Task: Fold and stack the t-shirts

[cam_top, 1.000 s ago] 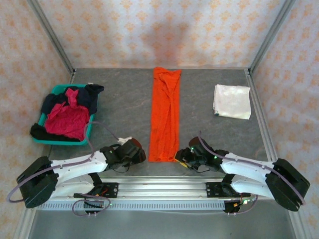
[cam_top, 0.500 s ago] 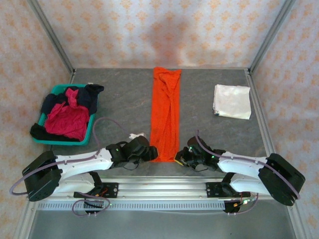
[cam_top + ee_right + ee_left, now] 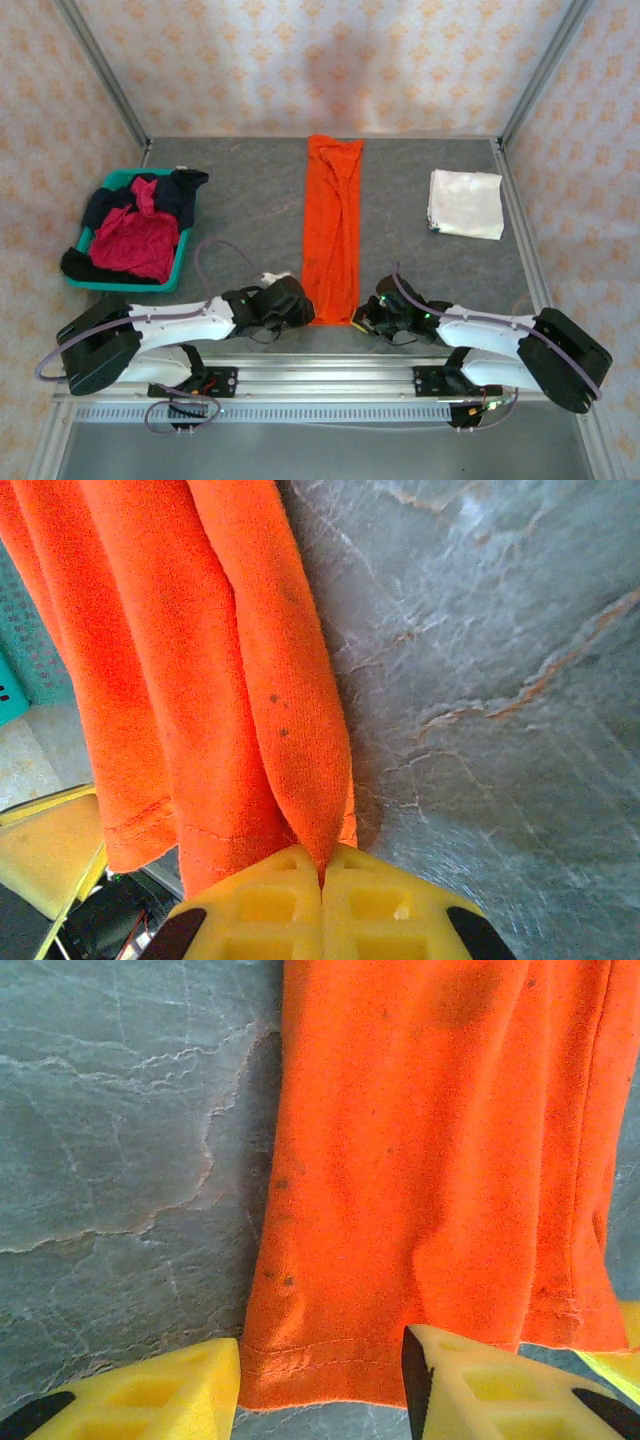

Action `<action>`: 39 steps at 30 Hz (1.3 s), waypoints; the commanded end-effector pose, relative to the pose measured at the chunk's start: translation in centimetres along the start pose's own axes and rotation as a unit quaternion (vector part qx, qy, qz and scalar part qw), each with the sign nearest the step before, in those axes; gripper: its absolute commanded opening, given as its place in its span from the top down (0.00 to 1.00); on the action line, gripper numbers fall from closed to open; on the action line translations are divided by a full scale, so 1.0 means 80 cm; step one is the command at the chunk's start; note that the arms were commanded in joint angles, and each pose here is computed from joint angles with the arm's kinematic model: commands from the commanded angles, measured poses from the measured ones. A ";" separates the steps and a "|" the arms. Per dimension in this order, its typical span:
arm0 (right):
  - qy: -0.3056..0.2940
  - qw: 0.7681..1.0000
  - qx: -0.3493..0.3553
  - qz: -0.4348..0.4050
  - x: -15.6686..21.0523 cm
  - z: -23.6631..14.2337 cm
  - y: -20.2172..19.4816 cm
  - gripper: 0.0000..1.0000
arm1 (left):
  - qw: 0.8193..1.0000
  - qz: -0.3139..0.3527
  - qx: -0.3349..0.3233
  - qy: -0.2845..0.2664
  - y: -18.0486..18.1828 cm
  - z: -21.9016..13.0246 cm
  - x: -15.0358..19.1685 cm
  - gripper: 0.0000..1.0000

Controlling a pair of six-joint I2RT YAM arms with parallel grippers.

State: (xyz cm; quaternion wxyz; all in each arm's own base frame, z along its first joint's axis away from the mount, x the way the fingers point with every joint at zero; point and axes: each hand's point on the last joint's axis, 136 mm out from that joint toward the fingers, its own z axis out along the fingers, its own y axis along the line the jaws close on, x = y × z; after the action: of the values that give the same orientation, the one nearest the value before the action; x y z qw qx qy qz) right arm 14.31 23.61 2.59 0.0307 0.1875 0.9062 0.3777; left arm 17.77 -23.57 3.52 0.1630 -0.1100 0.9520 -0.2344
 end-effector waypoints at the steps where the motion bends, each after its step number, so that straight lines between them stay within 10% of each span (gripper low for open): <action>1: -0.008 1.000 0.005 0.003 -0.003 0.001 -0.008 1.00 | 1.000 -0.003 -0.025 -0.010 0.014 0.000 -0.001 0.53; 19: -0.012 1.000 0.003 -0.001 -0.003 -0.005 -0.005 1.00 | 0.999 -0.006 -0.033 -0.005 0.015 0.006 0.007 1.00; 39: -0.045 0.997 -0.024 -0.061 0.004 -0.081 0.039 1.00 | 0.999 -0.010 -0.021 -0.032 0.001 -0.074 -0.008 1.00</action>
State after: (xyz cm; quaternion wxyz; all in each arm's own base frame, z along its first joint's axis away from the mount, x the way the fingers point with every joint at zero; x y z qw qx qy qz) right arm 13.25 21.74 8.20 0.0755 0.1544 0.9000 0.4005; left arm 15.95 -21.89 7.56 0.1734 -0.1177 0.9496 -0.2332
